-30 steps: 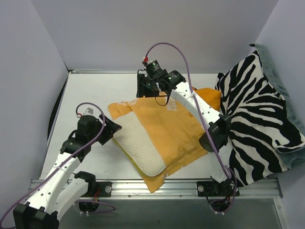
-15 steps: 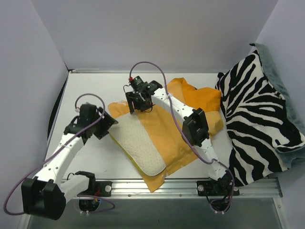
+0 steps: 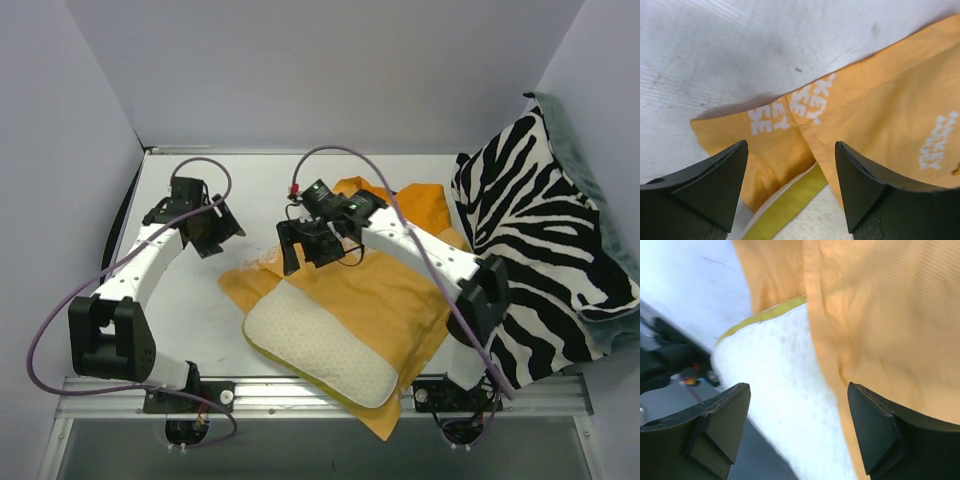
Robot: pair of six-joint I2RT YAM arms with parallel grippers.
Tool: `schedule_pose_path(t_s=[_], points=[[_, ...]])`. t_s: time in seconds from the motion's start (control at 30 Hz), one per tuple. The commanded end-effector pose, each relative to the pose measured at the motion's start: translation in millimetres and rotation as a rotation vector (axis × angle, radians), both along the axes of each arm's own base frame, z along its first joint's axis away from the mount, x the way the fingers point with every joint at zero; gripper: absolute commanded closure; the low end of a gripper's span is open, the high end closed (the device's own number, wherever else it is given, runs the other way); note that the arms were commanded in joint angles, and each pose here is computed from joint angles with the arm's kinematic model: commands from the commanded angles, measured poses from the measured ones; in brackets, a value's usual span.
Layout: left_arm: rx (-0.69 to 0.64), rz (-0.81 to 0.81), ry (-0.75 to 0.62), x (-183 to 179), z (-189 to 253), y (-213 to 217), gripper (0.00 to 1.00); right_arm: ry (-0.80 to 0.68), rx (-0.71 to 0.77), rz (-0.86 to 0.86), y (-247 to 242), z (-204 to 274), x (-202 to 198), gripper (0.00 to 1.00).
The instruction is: Put the pillow into the pillowcase
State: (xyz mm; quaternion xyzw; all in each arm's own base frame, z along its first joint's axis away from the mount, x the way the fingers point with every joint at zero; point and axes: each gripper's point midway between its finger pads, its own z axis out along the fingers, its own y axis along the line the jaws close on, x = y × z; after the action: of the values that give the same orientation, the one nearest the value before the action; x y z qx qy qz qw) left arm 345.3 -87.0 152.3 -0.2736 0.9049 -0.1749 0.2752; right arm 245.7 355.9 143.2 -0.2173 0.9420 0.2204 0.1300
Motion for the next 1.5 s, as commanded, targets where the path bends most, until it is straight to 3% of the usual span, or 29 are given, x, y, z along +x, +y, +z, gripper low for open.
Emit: schedule_pose_path(t_s=[0.0, 0.07, 0.23, 0.43, 0.57, 0.6, 0.7, 0.77, 0.8, 0.93, 1.07, 1.17, 1.23, 1.27, 1.3, 1.4, 1.47], points=[[-0.014, -0.199, 0.091, -12.3, -30.7, -18.6, 0.22, 0.019, -0.031, -0.179, -62.5, 49.7, -19.1, 0.18], [-0.009, -0.267, 0.144, -22.2, -51.5, -27.0, 0.22, 0.062, -0.096, -0.215, -91.8, 44.6, -42.8, 0.17], [0.003, -0.380, 0.259, -38.6, -92.8, -47.4, 0.20, 0.227, -0.280, -0.321, -148.7, -20.3, -97.2, 0.12], [0.082, -0.406, 0.406, -56.8, -144.8, -39.6, 0.31, 0.292, -0.365, -0.346, -165.5, -69.9, -110.2, 0.12], [0.090, -0.397, 0.443, -69.9, -160.7, -32.9, 0.53, 0.317, -0.387, -0.377, -169.1, -97.1, -90.8, 0.12], [0.049, -0.408, 0.466, -83.2, -164.1, -37.3, 0.75, 0.311, -0.379, -0.391, -168.5, -99.3, -80.7, 0.13], [-0.049, -0.411, 0.474, -108.0, -160.6, -50.8, 1.00, 0.241, -0.337, -0.433, -159.8, -99.0, -20.2, 0.15], [-0.090, -0.408, 0.441, -117.4, -148.4, -59.8, 1.00, 0.205, -0.328, -0.439, -151.4, -99.3, 16.2, 0.16], [-0.096, -0.430, 0.435, -125.2, -144.5, -66.5, 1.00, 0.127, -0.266, -0.430, -134.8, -77.5, 50.4, 0.16], [-0.183, -0.485, 0.421, -158.7, -122.5, -96.1, 1.00, 0.030, -0.158, -0.443, -111.9, -39.5, 114.5, 0.17], [-0.201, -0.580, 0.393, -175.9, -107.3, -126.4, 1.00, -0.055, -0.104, -0.465, -115.1, 1.2, 140.7, 0.17], [-0.194, -0.640, 0.336, -174.4, -91.5, -142.3, 0.99, -0.056, -0.094, -0.490, -131.9, 25.2, 115.8, 0.16], [-0.176, -0.641, 0.250, -163.7, -71.5, -142.7, 0.75, -0.033, -0.091, -0.515, -144.3, 30.4, 91.1, 0.15], [-0.141, -0.625, 0.175, -149.8, -58.7, -141.9, 0.58, 0.005, -0.067, -0.543, -152.9, 32.5, 63.0, 0.15], [-0.132, -0.618, 0.124, -143.0, -46.6, -141.9, 0.51, 0.021, -0.053, -0.568, -158.3, 34.0, 50.7, 0.15], [-0.093, -0.640, -0.030, -124.8, -7.8, -144.7, 0.36, 0.130, 0.033, -0.661, -164.2, 28.8, 0.7, 0.14], [-0.025, -0.692, -0.071, -118.7, -5.1, -144.0, 0.35, 0.145, 0.125, -0.698, -160.9, 29.4, -14.6, 0.14]])
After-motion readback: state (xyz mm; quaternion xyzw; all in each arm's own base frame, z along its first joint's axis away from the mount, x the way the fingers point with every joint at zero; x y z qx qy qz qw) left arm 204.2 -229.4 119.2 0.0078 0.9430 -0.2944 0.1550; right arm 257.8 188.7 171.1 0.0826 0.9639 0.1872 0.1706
